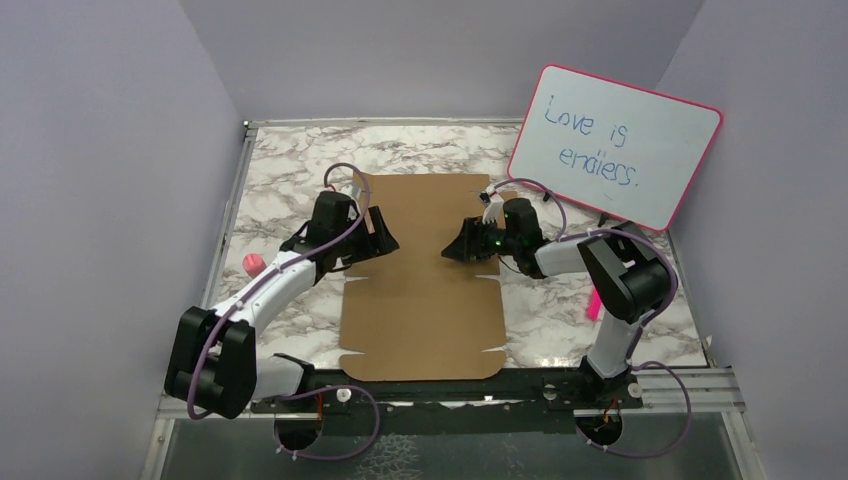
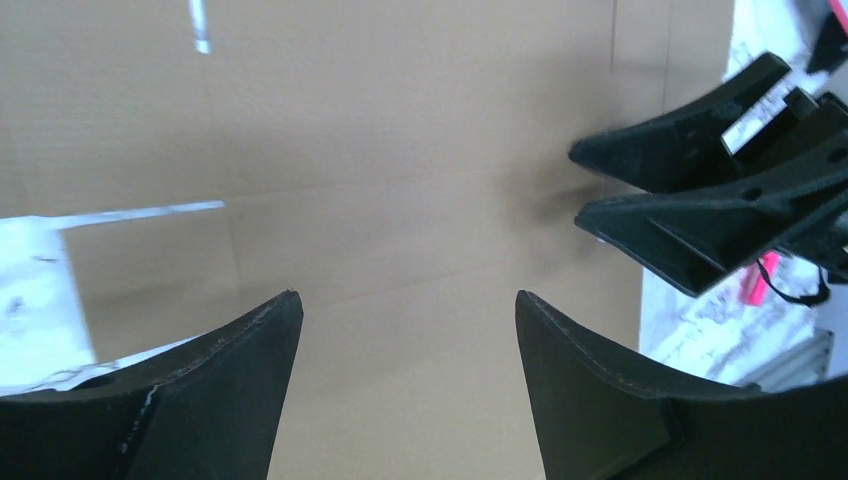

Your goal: Fold the paper box

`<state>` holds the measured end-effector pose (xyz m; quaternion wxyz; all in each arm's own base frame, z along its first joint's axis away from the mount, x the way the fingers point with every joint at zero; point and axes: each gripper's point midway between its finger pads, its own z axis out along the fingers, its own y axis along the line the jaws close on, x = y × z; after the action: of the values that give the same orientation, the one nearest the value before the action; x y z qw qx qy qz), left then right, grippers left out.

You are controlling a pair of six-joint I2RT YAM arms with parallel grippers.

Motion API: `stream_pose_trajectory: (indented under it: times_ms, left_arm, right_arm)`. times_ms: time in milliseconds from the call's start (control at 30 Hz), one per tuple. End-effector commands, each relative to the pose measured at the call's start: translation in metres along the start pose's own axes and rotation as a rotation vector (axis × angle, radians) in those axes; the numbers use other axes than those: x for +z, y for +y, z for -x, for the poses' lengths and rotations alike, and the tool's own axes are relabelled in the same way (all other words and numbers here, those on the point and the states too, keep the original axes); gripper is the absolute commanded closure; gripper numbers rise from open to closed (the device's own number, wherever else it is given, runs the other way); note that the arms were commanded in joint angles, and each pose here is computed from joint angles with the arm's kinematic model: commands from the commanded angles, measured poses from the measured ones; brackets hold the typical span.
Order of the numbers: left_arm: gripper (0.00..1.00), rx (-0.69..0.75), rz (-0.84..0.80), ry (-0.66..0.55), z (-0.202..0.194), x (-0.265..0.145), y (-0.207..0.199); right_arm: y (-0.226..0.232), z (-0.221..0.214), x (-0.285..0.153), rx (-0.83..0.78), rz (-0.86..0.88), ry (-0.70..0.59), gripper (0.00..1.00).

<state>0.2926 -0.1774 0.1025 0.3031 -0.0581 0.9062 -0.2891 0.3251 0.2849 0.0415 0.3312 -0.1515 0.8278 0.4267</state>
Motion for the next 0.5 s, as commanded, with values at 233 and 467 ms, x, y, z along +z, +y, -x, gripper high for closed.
stream_pose_trajectory:
  times_ms: [233, 467]
  left_arm:
    - [0.16, -0.03, 0.174, -0.085, 0.025, -0.023, 0.068]
    - [0.2, -0.104, 0.082, -0.046, 0.021, -0.015, 0.086]
  right_arm:
    - [-0.007, -0.021, 0.003, 0.031, -0.032, 0.06, 0.29]
    - [-0.006, -0.021, 0.003, 0.028, -0.03, 0.059, 0.29]
